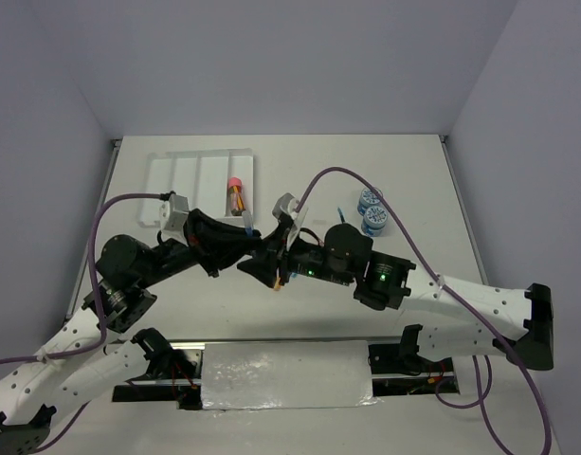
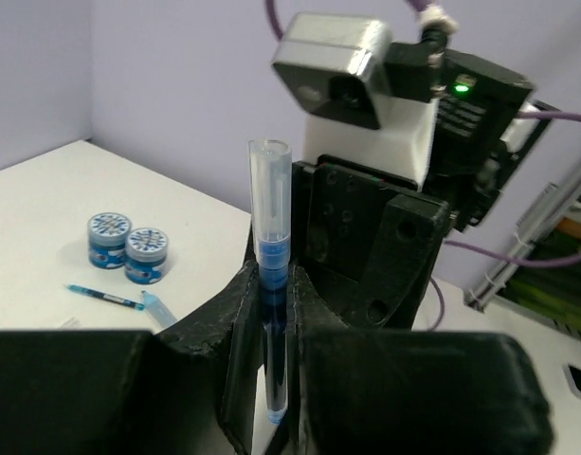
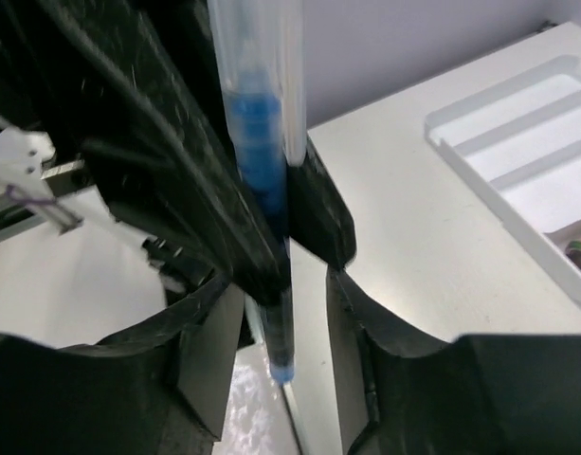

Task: Sort the stationery into containers
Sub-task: Close the pen cap on the pen.

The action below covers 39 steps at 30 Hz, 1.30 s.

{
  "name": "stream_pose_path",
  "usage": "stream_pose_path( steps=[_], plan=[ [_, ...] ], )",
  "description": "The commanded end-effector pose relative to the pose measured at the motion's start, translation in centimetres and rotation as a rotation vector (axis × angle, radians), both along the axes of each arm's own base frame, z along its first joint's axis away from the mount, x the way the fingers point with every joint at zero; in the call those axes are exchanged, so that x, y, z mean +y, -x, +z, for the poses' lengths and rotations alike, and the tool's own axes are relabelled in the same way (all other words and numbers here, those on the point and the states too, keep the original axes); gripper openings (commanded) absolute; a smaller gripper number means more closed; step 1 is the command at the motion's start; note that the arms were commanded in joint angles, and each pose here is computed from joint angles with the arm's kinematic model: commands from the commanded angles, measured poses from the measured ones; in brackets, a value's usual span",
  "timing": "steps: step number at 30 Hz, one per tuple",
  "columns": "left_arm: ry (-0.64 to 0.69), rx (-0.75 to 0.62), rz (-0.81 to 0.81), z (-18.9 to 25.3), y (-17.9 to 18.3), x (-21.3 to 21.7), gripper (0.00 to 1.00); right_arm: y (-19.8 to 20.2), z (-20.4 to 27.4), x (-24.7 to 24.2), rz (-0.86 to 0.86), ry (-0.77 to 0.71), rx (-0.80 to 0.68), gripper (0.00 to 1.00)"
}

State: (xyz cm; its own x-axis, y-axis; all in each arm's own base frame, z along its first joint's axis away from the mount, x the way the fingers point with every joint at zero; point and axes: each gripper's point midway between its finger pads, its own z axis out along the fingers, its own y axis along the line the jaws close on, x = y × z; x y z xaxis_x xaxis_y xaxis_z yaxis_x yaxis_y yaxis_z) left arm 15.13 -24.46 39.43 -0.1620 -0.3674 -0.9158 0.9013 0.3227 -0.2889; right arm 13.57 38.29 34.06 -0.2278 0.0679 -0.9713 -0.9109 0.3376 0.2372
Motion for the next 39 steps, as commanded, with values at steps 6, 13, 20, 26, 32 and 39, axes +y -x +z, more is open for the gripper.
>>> stream_pose_path(
  steps=[6, 13, 20, 26, 32, 39],
  plan=[
    [0.034, -0.215, -0.212, 4.0, 5.1, 0.0, 0.0, 6.0, 4.6, -3.4, 0.309, -0.201, -0.066, 0.59],
    [0.059, -0.231, -0.302, 4.5, 6.5, -0.3, 0.0, 8.3, 6.3, -4.2, 0.436, -0.245, -0.1, 0.6],
    [0.088, -0.241, -0.33, 5.0, 7.2, -0.2, 0.0, 6.4, 6.5, -3.7, 0.365, -0.253, -0.067, 0.55],
    [0.086, -0.207, -0.313, 4.5, 6.5, -0.4, 0.0, 5.7, 7.6, -3.3, 0.341, -0.279, -0.105, 0.51],
    [0.077, -0.177, -0.291, 3.9, 5.9, -0.6, 0.0, 5.7, 8.8, -3.0, 0.352, -0.285, -0.134, 0.47],
    [0.077, -0.155, -0.261, 3.5, 5.2, -0.7, 0.0, 5.8, 8.7, -2.7, 0.368, -0.285, -0.143, 0.41]
  ],
)
